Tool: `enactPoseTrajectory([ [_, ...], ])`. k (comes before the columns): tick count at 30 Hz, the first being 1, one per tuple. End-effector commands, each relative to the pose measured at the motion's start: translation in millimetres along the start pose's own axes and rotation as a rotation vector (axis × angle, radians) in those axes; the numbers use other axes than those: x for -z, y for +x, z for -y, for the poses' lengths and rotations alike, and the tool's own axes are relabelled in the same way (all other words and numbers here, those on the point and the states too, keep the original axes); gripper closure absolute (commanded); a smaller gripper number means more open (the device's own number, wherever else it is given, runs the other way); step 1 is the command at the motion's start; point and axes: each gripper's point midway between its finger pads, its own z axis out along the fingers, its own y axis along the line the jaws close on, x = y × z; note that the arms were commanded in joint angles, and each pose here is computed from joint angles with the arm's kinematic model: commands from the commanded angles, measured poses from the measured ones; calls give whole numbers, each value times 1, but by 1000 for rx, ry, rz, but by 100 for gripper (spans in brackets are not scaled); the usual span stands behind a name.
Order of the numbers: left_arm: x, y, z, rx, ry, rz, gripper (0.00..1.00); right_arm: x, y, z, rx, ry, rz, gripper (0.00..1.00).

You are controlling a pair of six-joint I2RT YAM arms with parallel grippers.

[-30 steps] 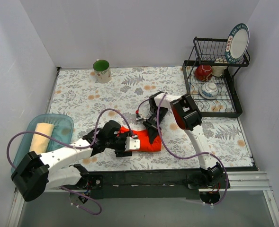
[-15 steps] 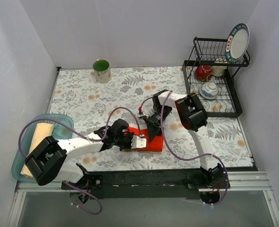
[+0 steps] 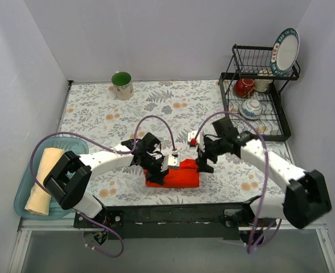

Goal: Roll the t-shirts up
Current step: Fold the T-shirt at the center of the board.

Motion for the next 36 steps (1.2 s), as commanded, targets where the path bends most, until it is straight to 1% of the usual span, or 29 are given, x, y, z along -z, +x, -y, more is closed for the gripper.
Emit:
enactPoseTrajectory([
  [1,12,-19,17,152,160,77,99,-22,-25,-13,301,119,57,1],
  [2,14,-19,12,175,163,84,99,-24,-22,-23,320,122,54,2],
  [4,13,-18,11,215,189,80,99,-36,-30,-41,378,97,75,2],
  [6,14,-18,6,222,181,90,99,-45,-27,-57,392,59,73,2],
  [8,15,-19,1,222,170,101,99,-49,-29,-62,412,53,93,2],
  [9,16,-19,0,224,169,103,99,-54,-22,-67,425,38,79,1],
  [12,18,-19,-3,234,167,115,99,-63,-12,-66,432,47,58,1],
  [14,18,-19,-5,239,166,121,99,-69,-12,-57,414,92,57,1],
  [18,18,-17,-6,247,166,124,99,-81,-4,-51,390,101,39,2],
  [20,19,-15,-5,264,173,122,98,-87,2,-50,384,83,15,13],
  [21,20,-17,-5,266,181,127,98,-89,5,-54,380,56,-1,32],
  [22,22,-17,-3,269,192,122,98,-92,4,-54,376,39,-7,45],
  [23,24,-17,-4,278,194,122,98,-91,2,-56,369,18,-5,56],
  [24,26,-19,-5,288,205,126,97,-88,8,-57,339,-2,-30,75],
  [25,29,-18,-1,317,219,114,96,-86,12,-58,313,-24,-52,87],
  [26,32,-18,-3,343,216,113,95,-83,-1,-59,301,-51,-31,94],
  [27,35,-18,-4,362,210,112,94,-75,10,-65,249,-97,-71,99],
  [28,41,-21,-4,382,211,111,91,-72,10,-67,227,-132,-78,99],
  [29,47,-22,-6,433,200,114,87,-67,2,-68,202,-170,-46,99],
  [30,52,-26,-7,442,189,123,85,-60,12,-77,166,-231,-87,99],
  [31,55,-26,-8,451,182,132,83,-60,15,-80,140,-271,-98,99],
  [32,58,-25,-10,472,166,135,76,-56,9,-81,107,-315,-77,99],
  [33,58,-25,-16,464,137,141,71,-55,12,-83,113,-354,-83,99],
  [34,60,-24,-21,463,103,135,68,-55,26,-94,42,-430,-139,99],
  [35,63,-25,-28,493,69,139,61,-55,25,-94,11,-465,-136,99],
  [36,66,-31,-42,475,20,162,59,-56,17,-90,8,-483,-129,99],
])
